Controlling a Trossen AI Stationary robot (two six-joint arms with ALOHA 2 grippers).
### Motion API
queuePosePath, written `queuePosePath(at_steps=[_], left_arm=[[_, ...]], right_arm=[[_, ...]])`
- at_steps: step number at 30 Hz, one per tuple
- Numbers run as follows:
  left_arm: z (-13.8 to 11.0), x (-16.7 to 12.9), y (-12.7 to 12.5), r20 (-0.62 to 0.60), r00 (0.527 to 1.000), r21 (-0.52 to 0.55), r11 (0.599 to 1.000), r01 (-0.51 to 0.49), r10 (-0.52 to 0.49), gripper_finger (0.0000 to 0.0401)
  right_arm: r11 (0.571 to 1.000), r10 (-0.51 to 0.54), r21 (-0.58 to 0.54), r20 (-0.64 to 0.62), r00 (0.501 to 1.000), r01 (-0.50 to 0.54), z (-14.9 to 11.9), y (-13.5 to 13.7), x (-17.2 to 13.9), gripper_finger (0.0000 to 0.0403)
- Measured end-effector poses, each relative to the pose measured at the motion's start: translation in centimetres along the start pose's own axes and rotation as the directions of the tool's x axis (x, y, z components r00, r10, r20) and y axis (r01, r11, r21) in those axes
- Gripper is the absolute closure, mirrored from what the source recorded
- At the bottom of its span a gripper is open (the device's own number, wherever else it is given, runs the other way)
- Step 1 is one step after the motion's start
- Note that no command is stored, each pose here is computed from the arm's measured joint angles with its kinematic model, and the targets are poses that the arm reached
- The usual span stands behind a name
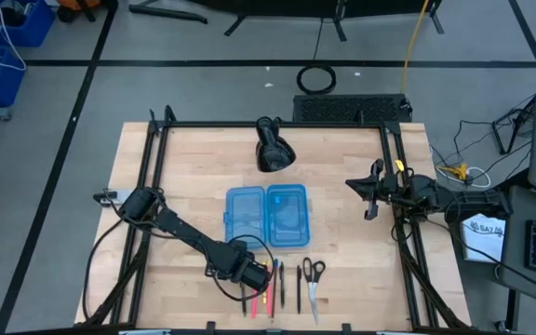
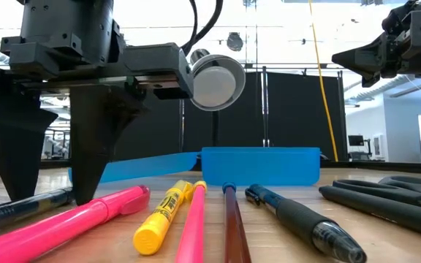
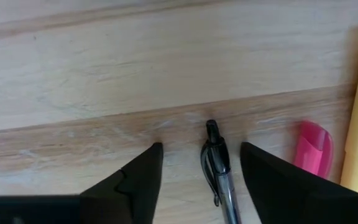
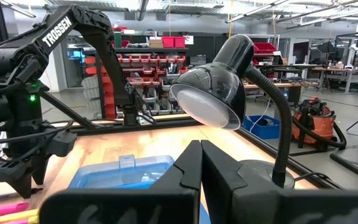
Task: Pick & place school supplies into a supply box
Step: Put the left black pen into the blue supply box
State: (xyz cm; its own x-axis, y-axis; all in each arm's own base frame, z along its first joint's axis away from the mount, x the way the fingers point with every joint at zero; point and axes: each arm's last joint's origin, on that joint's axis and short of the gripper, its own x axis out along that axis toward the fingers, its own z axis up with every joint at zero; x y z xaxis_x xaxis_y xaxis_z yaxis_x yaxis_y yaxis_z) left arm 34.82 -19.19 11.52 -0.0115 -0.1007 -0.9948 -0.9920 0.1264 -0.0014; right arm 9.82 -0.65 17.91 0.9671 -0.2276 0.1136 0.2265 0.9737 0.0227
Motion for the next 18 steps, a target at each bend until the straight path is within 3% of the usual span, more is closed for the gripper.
queuePosePath(at_steps=[6, 18], left_arm=[[-0.01, 0.0, 0.03, 0.005, 1.0, 0.003, 1.0, 0.0, 0.0, 0.0245], [-0.1, 0.01, 0.04, 0.005, 1.0, 0.013, 1.0, 0.002, -0.002, 0.027]], right_arm=[[1.0, 0.001, 0.0, -0.001, 1.0, -0.001, 0.0, 0.0, 0.0, 0.0403], [1.0, 0.001, 0.0, -0.002, 1.0, -0.001, -0.01, 0.0, 0.0, 0.0403]])
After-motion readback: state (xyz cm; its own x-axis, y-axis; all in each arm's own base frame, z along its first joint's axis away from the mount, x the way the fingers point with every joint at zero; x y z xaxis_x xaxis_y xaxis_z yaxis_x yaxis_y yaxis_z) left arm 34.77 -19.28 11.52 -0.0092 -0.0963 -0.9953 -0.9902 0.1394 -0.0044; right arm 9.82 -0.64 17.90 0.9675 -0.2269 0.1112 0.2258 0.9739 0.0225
